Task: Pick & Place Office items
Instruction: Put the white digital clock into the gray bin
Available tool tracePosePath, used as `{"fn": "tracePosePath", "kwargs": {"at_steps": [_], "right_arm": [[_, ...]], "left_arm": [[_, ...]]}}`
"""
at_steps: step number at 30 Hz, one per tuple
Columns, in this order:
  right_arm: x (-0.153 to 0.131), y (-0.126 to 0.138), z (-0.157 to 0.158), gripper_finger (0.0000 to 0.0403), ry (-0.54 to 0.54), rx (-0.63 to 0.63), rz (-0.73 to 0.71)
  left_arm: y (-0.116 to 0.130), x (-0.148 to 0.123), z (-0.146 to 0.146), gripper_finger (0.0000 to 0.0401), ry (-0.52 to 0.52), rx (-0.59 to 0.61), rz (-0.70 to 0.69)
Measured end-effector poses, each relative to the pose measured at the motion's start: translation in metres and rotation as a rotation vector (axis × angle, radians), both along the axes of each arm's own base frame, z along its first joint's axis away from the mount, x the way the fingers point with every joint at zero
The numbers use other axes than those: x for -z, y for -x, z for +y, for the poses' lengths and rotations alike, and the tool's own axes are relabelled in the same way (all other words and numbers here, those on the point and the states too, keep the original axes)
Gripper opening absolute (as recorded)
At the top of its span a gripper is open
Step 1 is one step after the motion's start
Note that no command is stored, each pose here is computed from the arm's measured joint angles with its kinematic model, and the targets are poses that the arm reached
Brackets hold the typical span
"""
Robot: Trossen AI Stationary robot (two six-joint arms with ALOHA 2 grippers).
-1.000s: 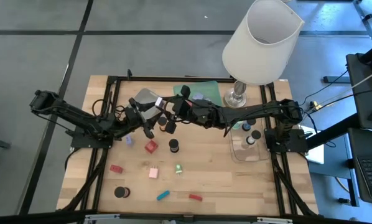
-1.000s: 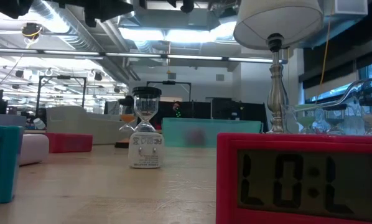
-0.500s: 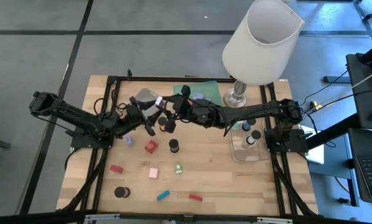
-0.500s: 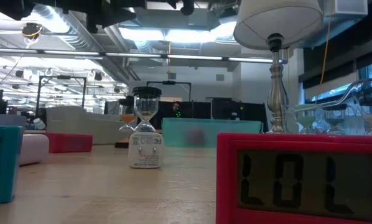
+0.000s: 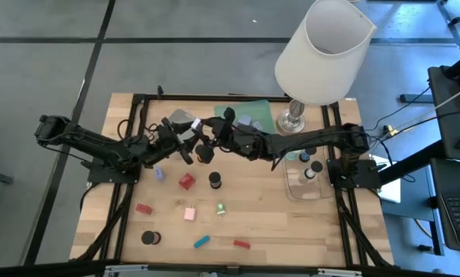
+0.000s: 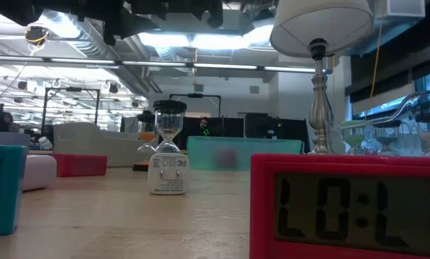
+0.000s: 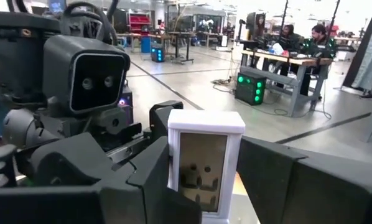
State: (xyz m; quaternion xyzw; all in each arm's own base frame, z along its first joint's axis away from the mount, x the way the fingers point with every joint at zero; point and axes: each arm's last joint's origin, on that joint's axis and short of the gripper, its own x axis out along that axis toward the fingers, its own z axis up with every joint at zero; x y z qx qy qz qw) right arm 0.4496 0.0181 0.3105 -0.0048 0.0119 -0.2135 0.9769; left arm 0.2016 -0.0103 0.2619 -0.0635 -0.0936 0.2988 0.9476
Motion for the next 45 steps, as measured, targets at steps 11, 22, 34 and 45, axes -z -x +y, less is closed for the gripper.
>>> {"fn": "tracePosePath", "kwargs": {"at_steps": [11,22,34,45], "right_arm": [[-0.001,0.000,-0.003,0.0169,-0.032,0.039,-0.037],[0.001,-0.001,-0.030,0.0169,-0.138,0.042,-0.070],[0.013,-0.006,-0.045,0.0169,-0.156,0.054,-0.048],[0.013,-0.007,-0.046,0.0169,-0.151,0.012,-0.043]], "left_arm": [[-0.001,0.003,0.007,0.0227,0.014,-0.027,0.016],[-0.001,0.007,0.017,0.0227,0.008,-0.113,0.065],[-0.001,0.010,0.029,0.0227,-0.018,-0.154,0.119],[-0.002,0.011,0.039,0.0192,-0.016,-0.060,0.116]]}}
